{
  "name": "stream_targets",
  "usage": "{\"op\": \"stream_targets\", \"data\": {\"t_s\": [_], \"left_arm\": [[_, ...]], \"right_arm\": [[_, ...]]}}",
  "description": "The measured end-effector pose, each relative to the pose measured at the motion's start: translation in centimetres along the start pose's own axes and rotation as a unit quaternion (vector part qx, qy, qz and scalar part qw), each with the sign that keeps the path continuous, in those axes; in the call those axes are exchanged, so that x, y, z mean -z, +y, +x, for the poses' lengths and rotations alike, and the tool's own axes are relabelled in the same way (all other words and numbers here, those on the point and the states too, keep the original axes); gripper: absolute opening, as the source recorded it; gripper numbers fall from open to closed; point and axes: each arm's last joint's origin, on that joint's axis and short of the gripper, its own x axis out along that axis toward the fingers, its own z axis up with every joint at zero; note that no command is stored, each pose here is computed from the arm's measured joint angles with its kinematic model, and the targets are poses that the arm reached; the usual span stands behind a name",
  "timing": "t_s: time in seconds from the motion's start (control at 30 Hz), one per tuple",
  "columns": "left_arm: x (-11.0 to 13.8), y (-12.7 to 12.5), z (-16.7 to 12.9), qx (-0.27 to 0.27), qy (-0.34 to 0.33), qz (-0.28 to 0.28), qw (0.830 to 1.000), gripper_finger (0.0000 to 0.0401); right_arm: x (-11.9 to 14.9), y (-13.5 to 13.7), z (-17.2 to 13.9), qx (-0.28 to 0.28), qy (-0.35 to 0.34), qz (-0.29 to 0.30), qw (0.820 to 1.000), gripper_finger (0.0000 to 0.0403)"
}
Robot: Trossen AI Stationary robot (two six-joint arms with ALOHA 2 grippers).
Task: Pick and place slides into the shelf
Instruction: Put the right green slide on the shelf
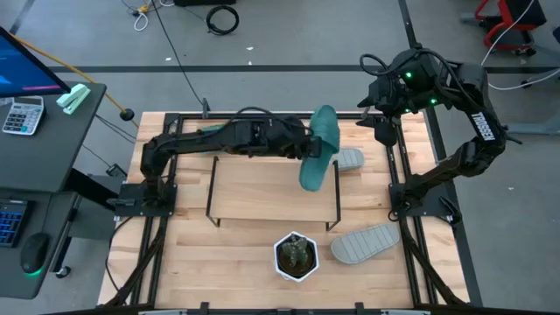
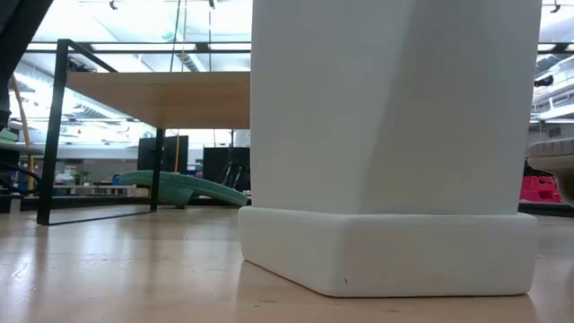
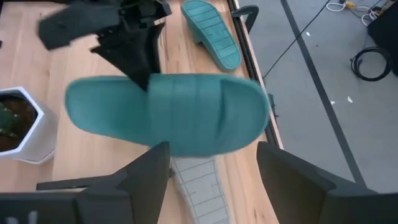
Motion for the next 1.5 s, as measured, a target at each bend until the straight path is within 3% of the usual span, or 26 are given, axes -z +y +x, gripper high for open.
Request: {"op": "stream_targets", "data": {"t_s": [0.17, 0.37, 0.83, 1.5], "left_arm": [[1.2, 0.2, 0.2, -0.034, -0.057, -0.059, 0.996, 0.0086], [2.6, -0.2, 0.1, -0.029, -0.059, -0.091, 0.994, 0.0085], [5.7, -0.5, 1.4, -0.037, -0.052, -0.113, 0.992, 0.0085], [7.5, -0.4, 4.1, -0.04, -0.048, -0.11, 0.992, 0.0085]], "right_arm": [[0.0, 0.0, 0.0, 0.003, 0.001, 0.001, 1.0, 0.0245], [0.0, 0.0, 0.0, 0.003, 0.001, 0.003, 1.0, 0.0245], [0.0, 0.0, 0.1, 0.003, 0.002, 0.004, 1.0, 0.0242], [0.0, 0.0, 0.1, 0.002, 0.002, 0.013, 1.0, 0.0242]]}}
